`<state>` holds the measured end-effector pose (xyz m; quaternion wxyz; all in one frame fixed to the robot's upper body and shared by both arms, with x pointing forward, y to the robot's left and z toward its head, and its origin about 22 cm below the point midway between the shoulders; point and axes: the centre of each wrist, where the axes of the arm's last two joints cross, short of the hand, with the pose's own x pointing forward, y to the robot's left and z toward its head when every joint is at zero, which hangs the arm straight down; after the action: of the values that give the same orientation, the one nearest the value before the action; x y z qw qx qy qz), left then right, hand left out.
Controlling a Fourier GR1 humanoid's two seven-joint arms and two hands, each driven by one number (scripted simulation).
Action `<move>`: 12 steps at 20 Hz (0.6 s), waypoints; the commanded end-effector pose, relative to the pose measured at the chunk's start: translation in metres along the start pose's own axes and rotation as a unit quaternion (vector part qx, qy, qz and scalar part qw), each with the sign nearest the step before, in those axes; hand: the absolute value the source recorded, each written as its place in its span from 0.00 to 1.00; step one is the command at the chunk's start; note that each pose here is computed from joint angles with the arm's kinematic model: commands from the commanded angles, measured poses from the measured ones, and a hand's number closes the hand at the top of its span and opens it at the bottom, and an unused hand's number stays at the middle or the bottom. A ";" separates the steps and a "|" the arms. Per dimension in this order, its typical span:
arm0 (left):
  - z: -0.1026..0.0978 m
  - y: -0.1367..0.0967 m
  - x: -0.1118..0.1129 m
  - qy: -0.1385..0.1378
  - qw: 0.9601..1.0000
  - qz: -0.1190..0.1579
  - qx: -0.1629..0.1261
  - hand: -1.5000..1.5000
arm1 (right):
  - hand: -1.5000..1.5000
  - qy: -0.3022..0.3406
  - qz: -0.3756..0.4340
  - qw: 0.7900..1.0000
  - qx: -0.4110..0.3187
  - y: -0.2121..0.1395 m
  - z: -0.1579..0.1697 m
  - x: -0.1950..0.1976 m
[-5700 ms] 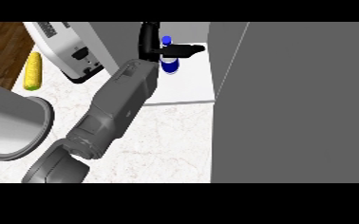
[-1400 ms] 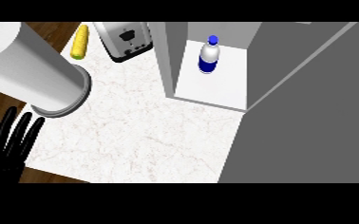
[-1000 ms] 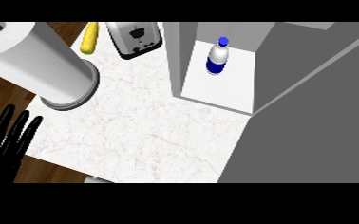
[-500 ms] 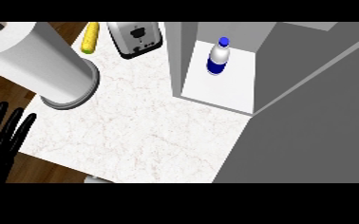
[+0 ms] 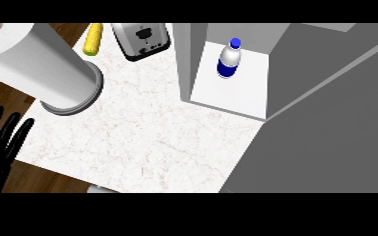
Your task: Pick up the bottled water, place it into the cabinet and close the cabinet
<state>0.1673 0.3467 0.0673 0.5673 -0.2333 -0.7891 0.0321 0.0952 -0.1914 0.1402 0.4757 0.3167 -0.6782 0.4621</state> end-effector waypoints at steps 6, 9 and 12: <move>-0.010 0.003 0.007 -0.016 1.000 -0.004 -0.020 0.00 | 1.00 -0.035 -0.099 0.994 0.035 0.016 -0.019 -0.010; -0.009 0.004 0.008 -0.010 1.000 -0.002 -0.028 0.00 | 1.00 -0.040 -0.108 0.993 0.005 0.011 -0.018 -0.013; -0.010 0.006 0.008 -0.011 1.000 -0.005 -0.024 0.00 | 1.00 -0.021 -0.103 0.994 -0.023 0.005 -0.020 -0.019</move>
<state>0.1752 0.3511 0.0757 0.5536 -0.2432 -0.7963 0.0152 0.1017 -0.1881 0.1315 0.4887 0.3546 -0.6768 0.4212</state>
